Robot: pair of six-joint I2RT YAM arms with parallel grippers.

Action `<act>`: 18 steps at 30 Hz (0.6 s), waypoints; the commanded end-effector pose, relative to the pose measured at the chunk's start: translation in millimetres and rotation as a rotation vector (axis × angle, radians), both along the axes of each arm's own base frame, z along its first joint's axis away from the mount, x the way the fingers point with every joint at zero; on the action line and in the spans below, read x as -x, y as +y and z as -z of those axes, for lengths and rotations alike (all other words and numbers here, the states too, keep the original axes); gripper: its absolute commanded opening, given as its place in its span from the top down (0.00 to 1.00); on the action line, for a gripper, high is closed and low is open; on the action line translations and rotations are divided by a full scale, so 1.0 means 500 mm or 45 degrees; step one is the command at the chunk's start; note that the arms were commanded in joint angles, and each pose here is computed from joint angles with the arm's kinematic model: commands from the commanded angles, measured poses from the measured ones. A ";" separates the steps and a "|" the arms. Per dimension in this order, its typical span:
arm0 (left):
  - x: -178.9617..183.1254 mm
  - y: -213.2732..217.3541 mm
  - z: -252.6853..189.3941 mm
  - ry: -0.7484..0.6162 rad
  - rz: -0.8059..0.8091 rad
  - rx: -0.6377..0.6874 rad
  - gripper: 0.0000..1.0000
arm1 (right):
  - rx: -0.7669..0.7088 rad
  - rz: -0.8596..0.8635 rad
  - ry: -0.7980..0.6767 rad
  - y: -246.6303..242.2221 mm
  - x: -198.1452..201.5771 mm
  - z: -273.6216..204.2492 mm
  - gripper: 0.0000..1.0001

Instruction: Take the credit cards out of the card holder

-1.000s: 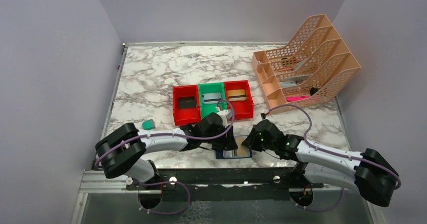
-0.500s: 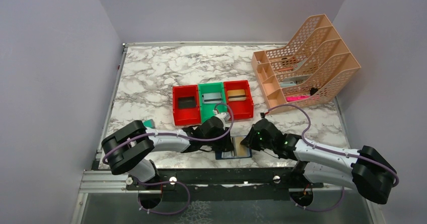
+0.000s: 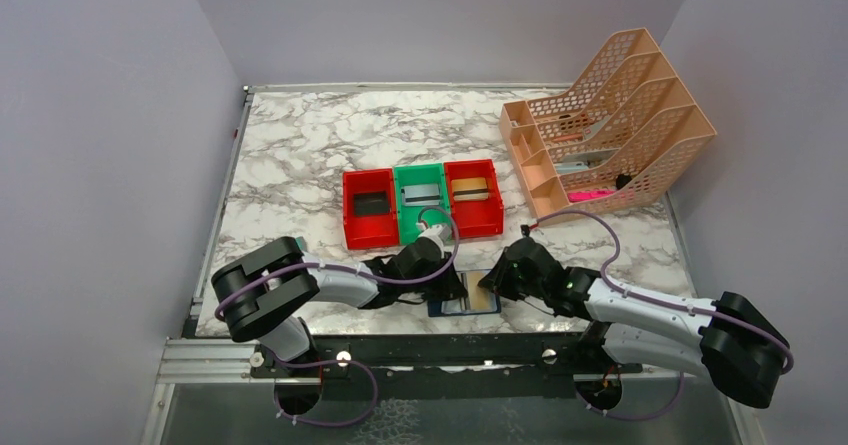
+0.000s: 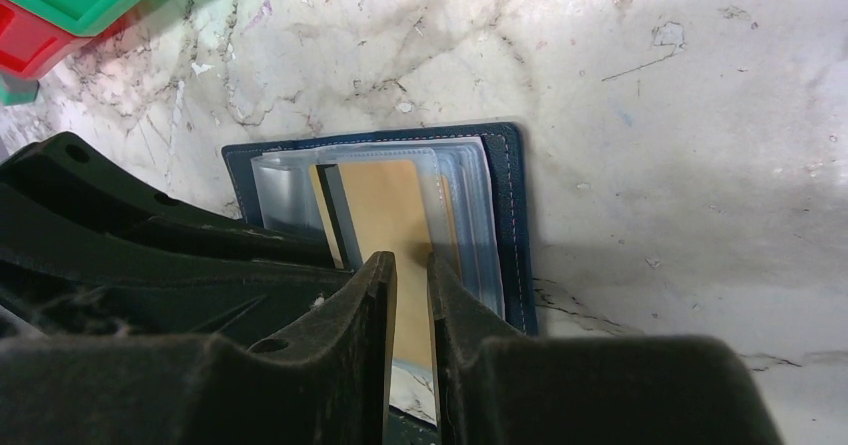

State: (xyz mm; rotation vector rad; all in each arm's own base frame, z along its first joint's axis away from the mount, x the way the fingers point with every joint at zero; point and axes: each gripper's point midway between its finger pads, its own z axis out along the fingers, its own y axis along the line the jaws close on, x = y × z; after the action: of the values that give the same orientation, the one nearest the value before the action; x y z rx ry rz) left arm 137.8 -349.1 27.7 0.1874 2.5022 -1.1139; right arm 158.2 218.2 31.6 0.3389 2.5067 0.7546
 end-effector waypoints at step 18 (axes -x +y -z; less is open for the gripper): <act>0.005 0.049 0.024 -0.010 -0.096 -0.034 1.00 | 0.210 0.079 0.084 -0.080 0.027 0.069 0.76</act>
State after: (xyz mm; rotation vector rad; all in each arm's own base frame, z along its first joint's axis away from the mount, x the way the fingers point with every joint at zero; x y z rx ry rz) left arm 137.0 -340.9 28.1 0.1086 2.4794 -1.1377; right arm 159.6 216.3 31.0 0.3693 2.4981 0.7489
